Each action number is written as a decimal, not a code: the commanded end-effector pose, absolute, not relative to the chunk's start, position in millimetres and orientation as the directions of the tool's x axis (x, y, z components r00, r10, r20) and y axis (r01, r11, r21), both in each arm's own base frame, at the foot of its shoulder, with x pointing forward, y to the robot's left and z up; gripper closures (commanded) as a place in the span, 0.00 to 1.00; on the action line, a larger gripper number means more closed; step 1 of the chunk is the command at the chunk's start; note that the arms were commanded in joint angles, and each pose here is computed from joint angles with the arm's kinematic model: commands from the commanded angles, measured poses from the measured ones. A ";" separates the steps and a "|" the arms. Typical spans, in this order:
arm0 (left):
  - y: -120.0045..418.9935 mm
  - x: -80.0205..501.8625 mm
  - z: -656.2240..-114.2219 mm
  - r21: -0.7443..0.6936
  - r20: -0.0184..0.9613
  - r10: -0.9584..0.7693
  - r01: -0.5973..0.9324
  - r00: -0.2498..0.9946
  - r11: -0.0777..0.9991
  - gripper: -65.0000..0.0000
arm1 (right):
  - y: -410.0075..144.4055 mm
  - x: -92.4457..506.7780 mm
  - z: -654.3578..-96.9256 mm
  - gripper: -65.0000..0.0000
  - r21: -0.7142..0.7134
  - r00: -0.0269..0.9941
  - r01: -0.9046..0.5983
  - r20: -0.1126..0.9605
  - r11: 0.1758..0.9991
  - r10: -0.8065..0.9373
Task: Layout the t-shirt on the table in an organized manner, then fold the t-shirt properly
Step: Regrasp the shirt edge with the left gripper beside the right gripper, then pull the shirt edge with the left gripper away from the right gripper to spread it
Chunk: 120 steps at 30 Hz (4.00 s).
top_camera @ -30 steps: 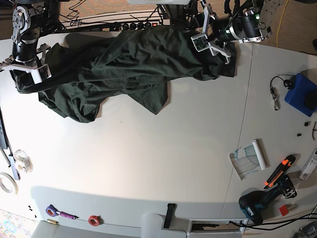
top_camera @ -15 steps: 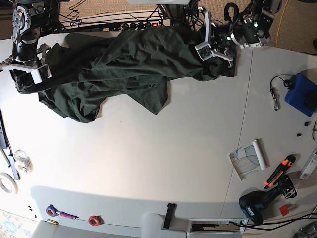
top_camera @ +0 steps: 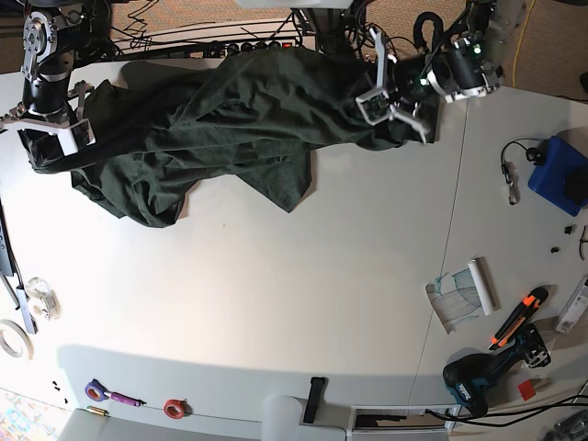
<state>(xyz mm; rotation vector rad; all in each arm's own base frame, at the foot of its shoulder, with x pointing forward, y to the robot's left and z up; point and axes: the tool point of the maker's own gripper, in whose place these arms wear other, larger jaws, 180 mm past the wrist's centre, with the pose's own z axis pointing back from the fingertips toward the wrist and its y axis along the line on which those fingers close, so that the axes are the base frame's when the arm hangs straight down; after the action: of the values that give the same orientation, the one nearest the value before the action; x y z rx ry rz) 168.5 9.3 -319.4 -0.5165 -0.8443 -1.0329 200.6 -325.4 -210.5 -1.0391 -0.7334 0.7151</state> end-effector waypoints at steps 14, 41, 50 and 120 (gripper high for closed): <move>8.6 269.2 -176.4 0.349 0.925 -0.350 0.691 -0.147 0.633 1.00 | -320.5 225.1 -177.6 1.00 -0.949 0.499 -0.051 0.245 0.311 0.831; 80.1 406.7 -268.3 0.082 0.896 -0.394 0.795 0.205 0.600 0.50 | -301.6 243.8 -178.6 1.00 -0.854 0.447 0.023 0.473 0.519 0.759; 81.9 340.1 -333.7 -0.064 0.807 -0.453 0.819 0.378 0.570 0.51 | -301.8 243.8 -178.7 1.00 -0.854 0.449 0.023 0.473 0.520 0.758; 62.3 254.7 -328.1 -0.254 0.730 -0.546 0.905 0.411 0.342 1.00 | -302.9 244.0 -178.0 1.00 -0.855 0.453 0.027 0.472 0.518 0.756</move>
<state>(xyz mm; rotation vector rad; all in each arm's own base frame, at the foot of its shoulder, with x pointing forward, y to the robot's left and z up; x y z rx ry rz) 245.6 63.1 -342.2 -0.7057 -0.5383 -1.0145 240.6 -303.0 -192.8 -0.8944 -0.9685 0.5374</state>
